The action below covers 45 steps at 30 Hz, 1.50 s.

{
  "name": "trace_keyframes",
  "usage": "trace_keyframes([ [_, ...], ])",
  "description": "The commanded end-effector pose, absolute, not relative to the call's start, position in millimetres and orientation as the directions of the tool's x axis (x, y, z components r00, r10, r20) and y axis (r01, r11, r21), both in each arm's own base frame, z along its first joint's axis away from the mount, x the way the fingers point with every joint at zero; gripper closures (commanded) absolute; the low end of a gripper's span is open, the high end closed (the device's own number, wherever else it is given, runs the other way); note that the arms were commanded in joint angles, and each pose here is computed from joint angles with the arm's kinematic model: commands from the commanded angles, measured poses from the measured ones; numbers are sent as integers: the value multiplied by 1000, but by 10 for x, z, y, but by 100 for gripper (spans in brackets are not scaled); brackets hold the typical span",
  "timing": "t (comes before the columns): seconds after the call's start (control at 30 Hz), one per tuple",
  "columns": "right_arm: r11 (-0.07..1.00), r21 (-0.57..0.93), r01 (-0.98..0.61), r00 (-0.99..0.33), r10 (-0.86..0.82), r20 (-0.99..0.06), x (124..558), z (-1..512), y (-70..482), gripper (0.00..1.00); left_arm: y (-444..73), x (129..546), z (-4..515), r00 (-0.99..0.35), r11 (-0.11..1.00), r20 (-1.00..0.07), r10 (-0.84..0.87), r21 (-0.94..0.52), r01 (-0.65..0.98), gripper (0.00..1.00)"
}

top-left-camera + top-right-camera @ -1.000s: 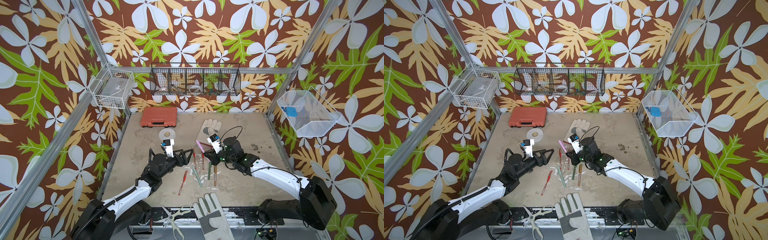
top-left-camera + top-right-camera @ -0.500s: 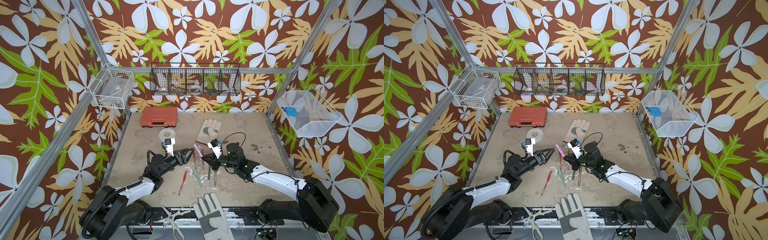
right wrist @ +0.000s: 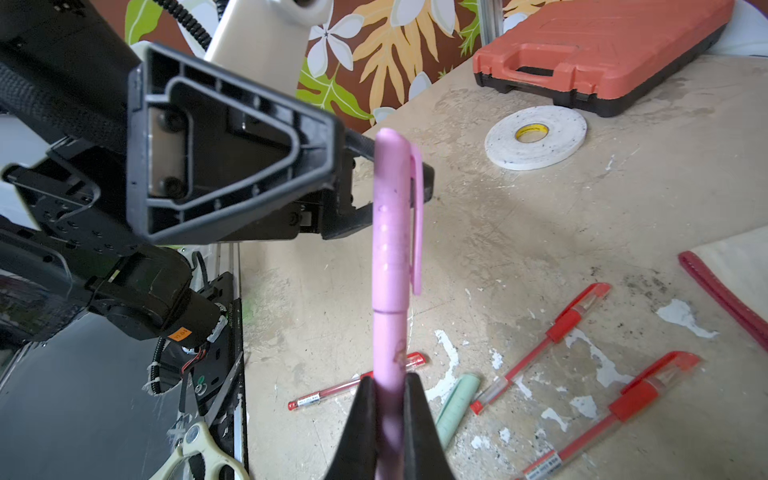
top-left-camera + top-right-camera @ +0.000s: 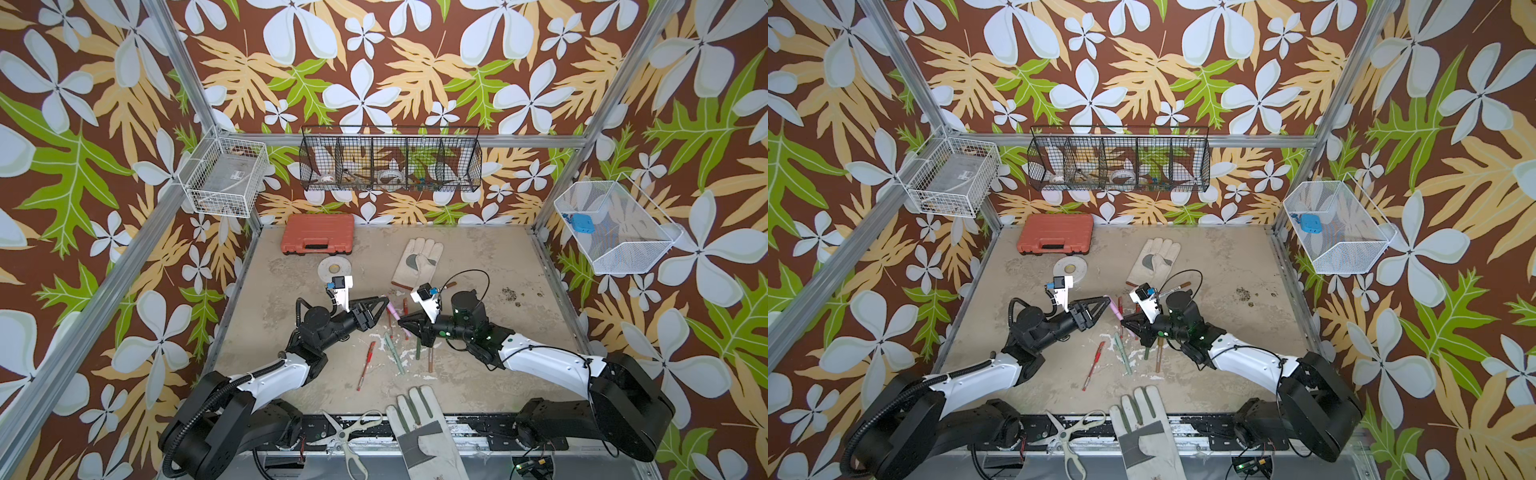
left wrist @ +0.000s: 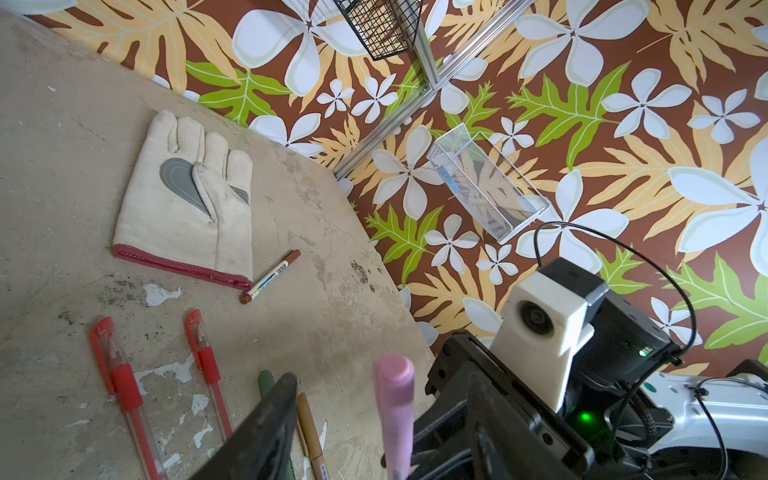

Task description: Open the pen caps

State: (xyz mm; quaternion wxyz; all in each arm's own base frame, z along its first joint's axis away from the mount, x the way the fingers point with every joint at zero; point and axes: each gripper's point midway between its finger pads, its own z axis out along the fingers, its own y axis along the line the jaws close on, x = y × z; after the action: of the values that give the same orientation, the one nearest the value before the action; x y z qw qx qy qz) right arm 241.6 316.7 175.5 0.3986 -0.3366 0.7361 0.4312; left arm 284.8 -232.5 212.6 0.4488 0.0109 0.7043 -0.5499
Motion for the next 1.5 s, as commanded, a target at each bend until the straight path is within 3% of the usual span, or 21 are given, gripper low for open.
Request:
trace_keyframes([
  [0.0,375,338,-863,-415,-144,-898,2408,1838,3208,92,-2365,2838,2139,-595,390,-656,-465,-755,527,44],
  [0.17,385,333,-861,-415,-150,-898,2427,1830,3206,92,-2431,2826,2106,-617,372,-643,-454,-766,525,57],
  [0.63,394,331,-857,-427,-186,-885,2460,1715,3260,93,-2521,2803,2056,-634,362,-637,-438,-771,524,71],
  [0.87,402,323,-857,-425,-197,-883,2466,1678,3266,93,-2524,2793,2065,-633,358,-639,-436,-769,530,85],
  [1.03,424,281,-861,-403,-232,-885,2492,1606,3231,64,-2508,2783,2092,-622,364,-650,-437,-760,538,93],
  [1.2,421,277,-864,-405,-254,-878,2497,1573,3243,22,-2492,2778,2132,-597,387,-681,-424,-732,561,100],
  [1.23,420,274,-865,-403,-257,-879,2499,1576,3244,21,-2496,2770,2144,-593,387,-688,-419,-726,569,100],
  [1.27,415,274,-868,-401,-258,-879,2490,1574,3246,22,-2502,2756,2150,-589,385,-695,-412,-719,579,100],
  [1.37,389,274,-879,-386,-244,-890,2447,1629,3260,43,-2519,2732,2167,-580,377,-709,-400,-704,602,100],
  [1.47,365,271,-891,-366,-220,-904,2396,1708,3256,45,-2555,2711,2172,-585,358,-714,-385,-700,618,100],
])
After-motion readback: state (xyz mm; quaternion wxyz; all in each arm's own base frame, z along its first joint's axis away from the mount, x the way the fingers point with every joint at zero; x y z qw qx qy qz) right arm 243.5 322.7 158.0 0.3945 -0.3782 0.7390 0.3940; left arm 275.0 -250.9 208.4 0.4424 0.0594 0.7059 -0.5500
